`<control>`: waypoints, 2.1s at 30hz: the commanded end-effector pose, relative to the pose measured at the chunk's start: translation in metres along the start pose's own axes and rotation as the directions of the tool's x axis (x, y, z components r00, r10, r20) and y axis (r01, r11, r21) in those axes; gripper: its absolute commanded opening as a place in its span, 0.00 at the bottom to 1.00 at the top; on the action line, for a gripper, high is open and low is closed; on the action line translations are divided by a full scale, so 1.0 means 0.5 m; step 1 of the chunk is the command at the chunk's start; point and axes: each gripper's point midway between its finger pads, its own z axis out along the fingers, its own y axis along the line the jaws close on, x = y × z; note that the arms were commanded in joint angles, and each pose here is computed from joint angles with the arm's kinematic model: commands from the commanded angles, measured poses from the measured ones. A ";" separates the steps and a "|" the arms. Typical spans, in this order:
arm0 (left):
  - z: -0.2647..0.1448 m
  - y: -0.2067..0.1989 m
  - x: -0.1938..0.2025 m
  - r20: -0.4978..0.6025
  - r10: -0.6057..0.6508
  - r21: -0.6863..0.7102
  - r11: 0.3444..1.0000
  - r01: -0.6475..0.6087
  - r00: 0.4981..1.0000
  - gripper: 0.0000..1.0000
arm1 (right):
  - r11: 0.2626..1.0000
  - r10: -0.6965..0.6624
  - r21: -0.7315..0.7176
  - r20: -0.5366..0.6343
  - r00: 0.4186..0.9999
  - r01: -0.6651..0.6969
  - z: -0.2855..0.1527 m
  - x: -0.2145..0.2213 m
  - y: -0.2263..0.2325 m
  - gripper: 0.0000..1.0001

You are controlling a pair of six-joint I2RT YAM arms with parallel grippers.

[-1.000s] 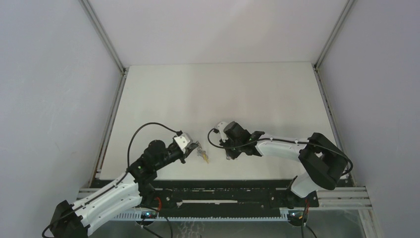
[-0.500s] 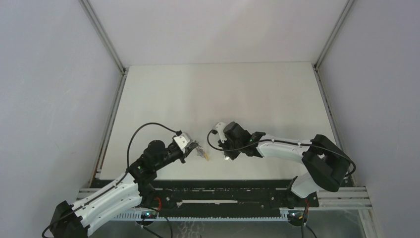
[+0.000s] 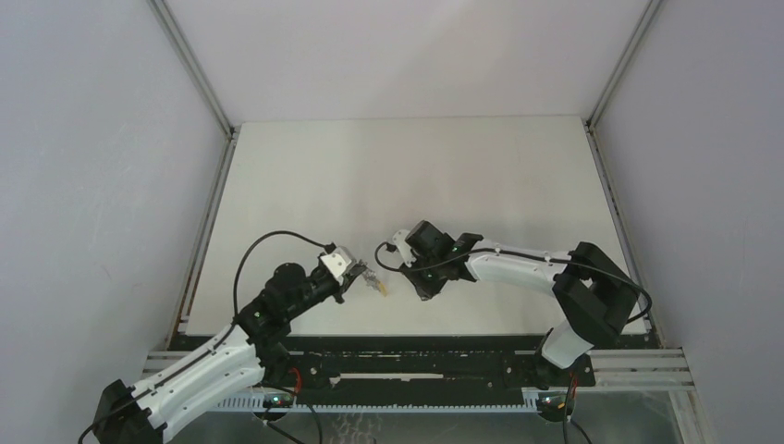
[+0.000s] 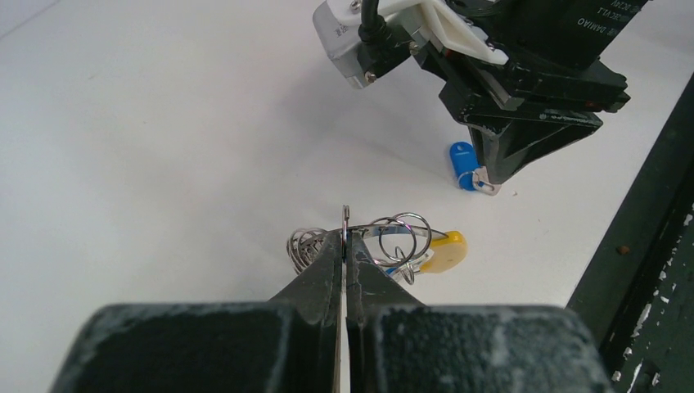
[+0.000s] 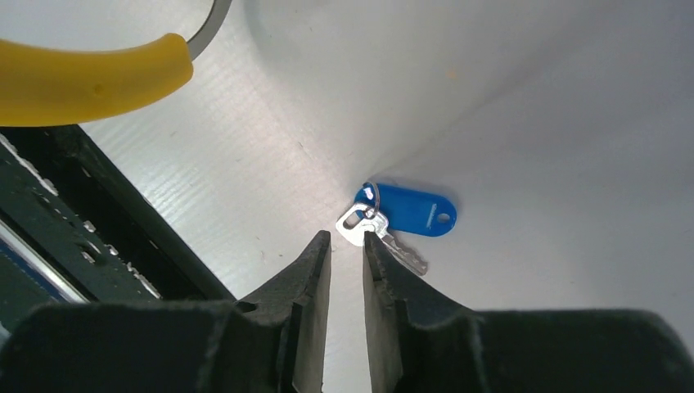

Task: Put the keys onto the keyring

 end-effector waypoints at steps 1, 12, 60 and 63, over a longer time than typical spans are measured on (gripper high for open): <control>-0.007 0.025 -0.031 0.075 -0.008 -0.070 0.997 0.013 0.997 0.00 | 0.998 -0.062 -0.033 -0.025 0.998 0.061 -0.024 -0.024 0.014 0.21; -0.020 0.042 -0.037 0.110 -0.019 -0.125 0.992 0.033 0.994 0.00 | 0.992 -0.026 -0.123 -0.151 0.988 0.008 -0.014 -0.041 0.019 0.22; -0.027 0.043 -0.045 0.126 -0.012 -0.128 0.991 0.028 0.992 0.00 | 0.987 0.050 -0.139 -0.253 0.966 -0.087 0.035 -0.046 -0.023 0.11; -0.025 0.041 -0.046 0.126 -0.013 -0.122 0.992 0.029 0.992 0.00 | 0.987 0.046 -0.138 -0.257 0.965 -0.083 0.029 -0.044 -0.023 0.04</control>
